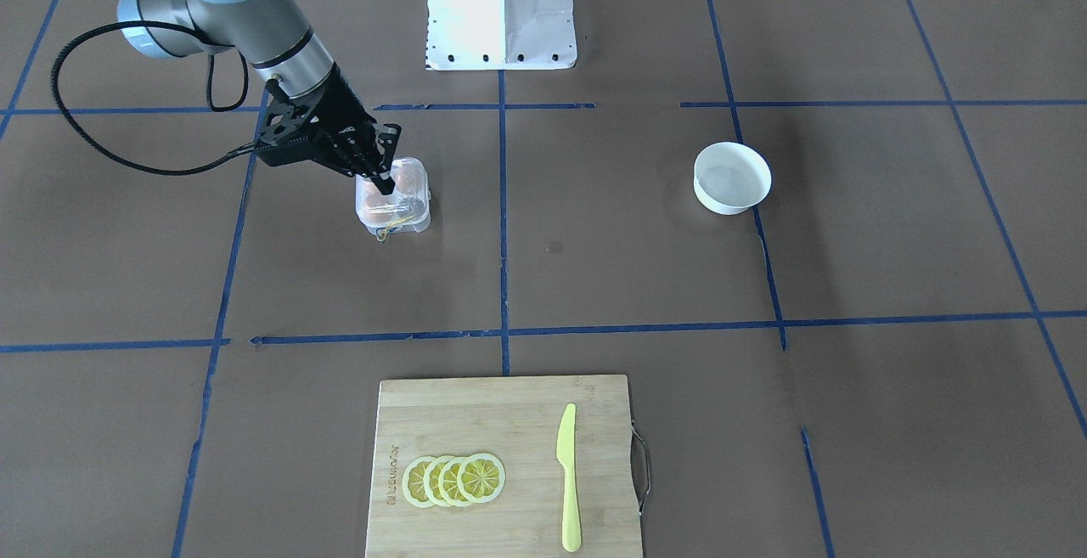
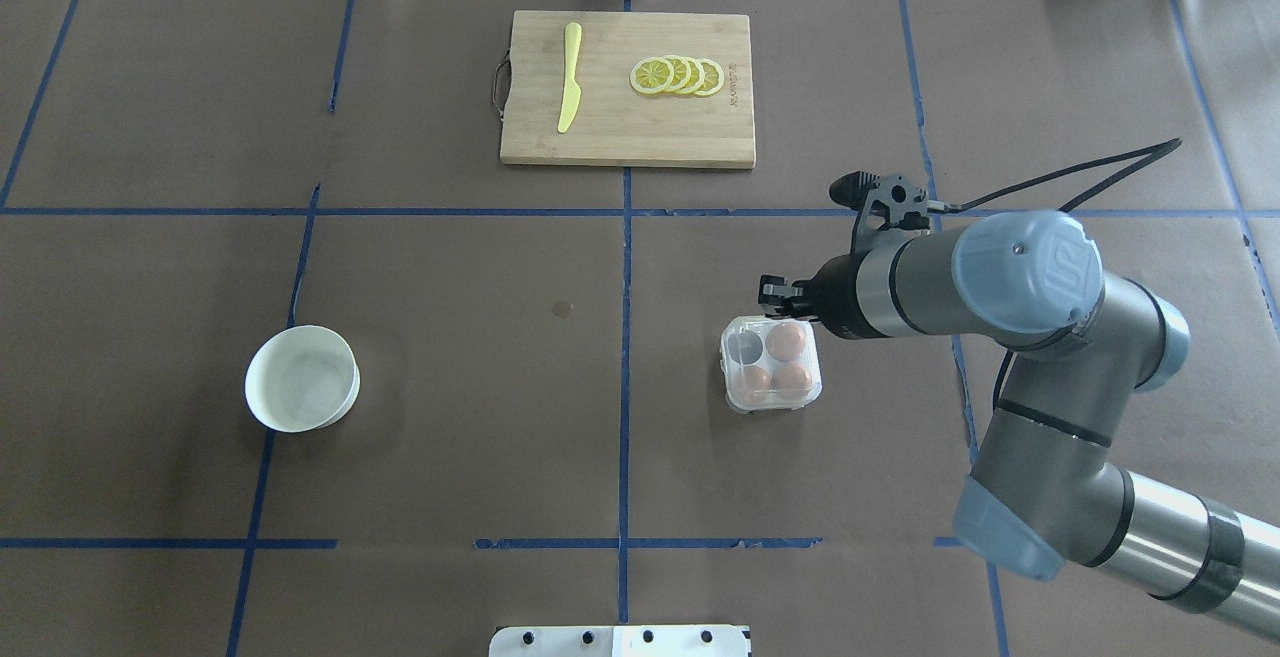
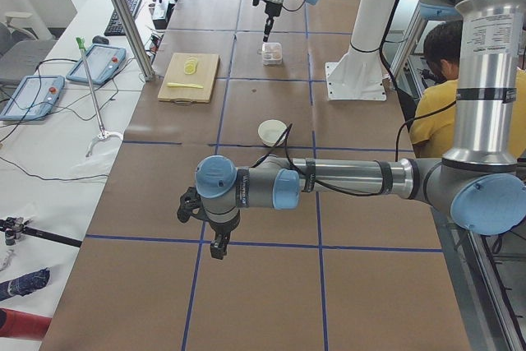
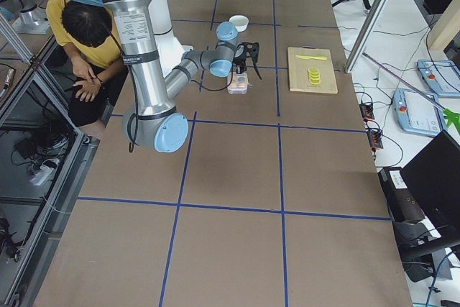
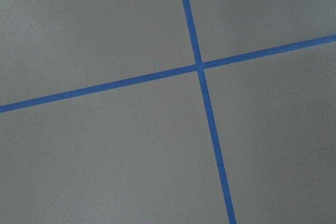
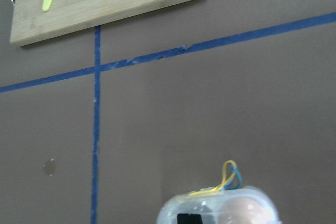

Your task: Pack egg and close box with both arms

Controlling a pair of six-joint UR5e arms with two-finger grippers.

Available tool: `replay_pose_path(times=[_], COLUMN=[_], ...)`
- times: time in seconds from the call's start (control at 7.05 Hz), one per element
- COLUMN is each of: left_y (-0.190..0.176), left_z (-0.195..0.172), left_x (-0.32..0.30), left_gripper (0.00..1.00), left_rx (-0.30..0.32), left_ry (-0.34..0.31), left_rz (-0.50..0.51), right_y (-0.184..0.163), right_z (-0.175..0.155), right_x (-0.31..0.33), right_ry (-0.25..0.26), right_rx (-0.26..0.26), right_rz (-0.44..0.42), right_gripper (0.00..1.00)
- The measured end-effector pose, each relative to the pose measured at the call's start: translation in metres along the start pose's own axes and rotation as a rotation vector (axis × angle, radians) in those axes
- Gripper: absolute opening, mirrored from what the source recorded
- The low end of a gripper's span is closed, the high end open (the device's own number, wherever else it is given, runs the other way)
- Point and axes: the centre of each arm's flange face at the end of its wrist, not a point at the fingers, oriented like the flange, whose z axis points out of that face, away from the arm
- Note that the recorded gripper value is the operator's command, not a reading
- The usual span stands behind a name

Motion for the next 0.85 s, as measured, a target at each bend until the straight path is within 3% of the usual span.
replay_pose_path(times=[0.43,0.57,0.71,0.85], left_y=[-0.001,-0.002,-0.003,-0.004], left_z=[-0.001,-0.002,-0.002,-0.003], left_x=[0.001,0.001,0.002,0.004], left_gripper=[1.00,1.00,1.00,1.00], left_rx=[0.008,0.015,0.019,0.025], left_ry=[-0.002,-0.003,-0.004,-0.005], left_rz=[0.008,0.015,0.021,0.029], right_y=[-0.072,-0.097,-0.117,-0.132], right_z=[-0.044,-0.073,-0.109,-0.143], right_x=[0.118,0.184,0.257,0.329], right_ry=[0.262,0.311,0.331,0.335], right_rx=[-0.056,-0.090,-0.127,-0.157], right_rz=[-0.218,-0.292,-0.345,-0.371], right_gripper=[0.00,0.19,0.99,1.00])
